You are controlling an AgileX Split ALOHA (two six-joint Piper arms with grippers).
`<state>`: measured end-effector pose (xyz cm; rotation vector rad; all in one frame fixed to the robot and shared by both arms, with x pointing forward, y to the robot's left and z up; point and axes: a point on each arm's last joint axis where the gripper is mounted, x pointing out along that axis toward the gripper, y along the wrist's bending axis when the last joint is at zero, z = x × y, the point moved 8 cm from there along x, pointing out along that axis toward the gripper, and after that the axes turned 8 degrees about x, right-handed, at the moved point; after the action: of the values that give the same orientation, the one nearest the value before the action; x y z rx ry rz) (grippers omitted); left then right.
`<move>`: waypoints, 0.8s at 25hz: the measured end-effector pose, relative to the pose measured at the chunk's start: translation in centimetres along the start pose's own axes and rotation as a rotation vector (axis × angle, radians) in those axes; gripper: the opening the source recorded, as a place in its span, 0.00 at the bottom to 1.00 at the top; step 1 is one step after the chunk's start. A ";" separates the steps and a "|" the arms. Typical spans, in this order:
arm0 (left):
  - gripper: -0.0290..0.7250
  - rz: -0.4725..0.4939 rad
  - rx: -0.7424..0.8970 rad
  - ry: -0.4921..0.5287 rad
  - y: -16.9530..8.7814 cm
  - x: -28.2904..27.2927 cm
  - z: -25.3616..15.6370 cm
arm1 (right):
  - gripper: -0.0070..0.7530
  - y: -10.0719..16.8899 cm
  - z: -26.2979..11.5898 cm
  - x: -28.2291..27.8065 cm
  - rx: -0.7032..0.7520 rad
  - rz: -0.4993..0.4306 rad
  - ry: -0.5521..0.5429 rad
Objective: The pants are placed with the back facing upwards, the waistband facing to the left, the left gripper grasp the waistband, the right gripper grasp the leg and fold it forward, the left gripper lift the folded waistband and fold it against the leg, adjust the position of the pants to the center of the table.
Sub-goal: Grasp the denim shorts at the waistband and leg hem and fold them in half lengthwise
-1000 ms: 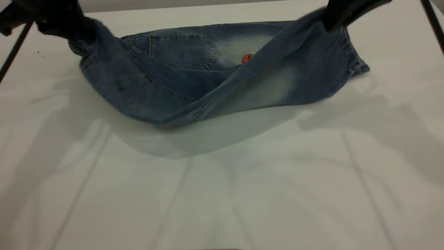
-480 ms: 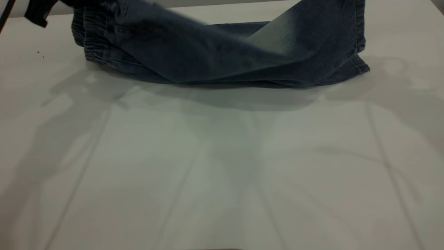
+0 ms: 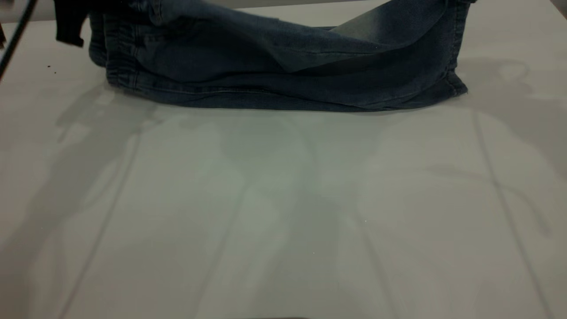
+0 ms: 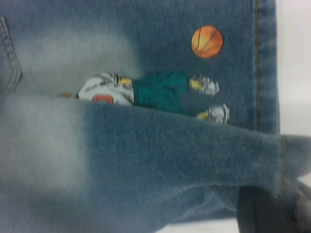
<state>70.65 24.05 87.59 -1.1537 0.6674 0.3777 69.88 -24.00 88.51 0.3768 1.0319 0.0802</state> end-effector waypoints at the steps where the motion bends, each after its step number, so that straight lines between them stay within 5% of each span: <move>1: 0.15 0.006 -0.005 -0.010 0.3 0.3 0.1 | 0.04 -0.1 0.2 0.3 0.010 0.000 -0.011; 13: 0.16 0.032 0.000 -0.147 1.6 3.5 2.0 | 0.07 -1.4 2.1 2.6 -0.020 -0.035 -0.150; 20: 0.16 0.019 0.068 -0.211 1.6 3.7 3.0 | 0.28 -1.6 2.7 2.9 -0.033 -0.041 -0.191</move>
<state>73.30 27.19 84.78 -1.0266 0.5032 0.4825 73.47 -25.51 86.78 0.3264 0.8481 0.0239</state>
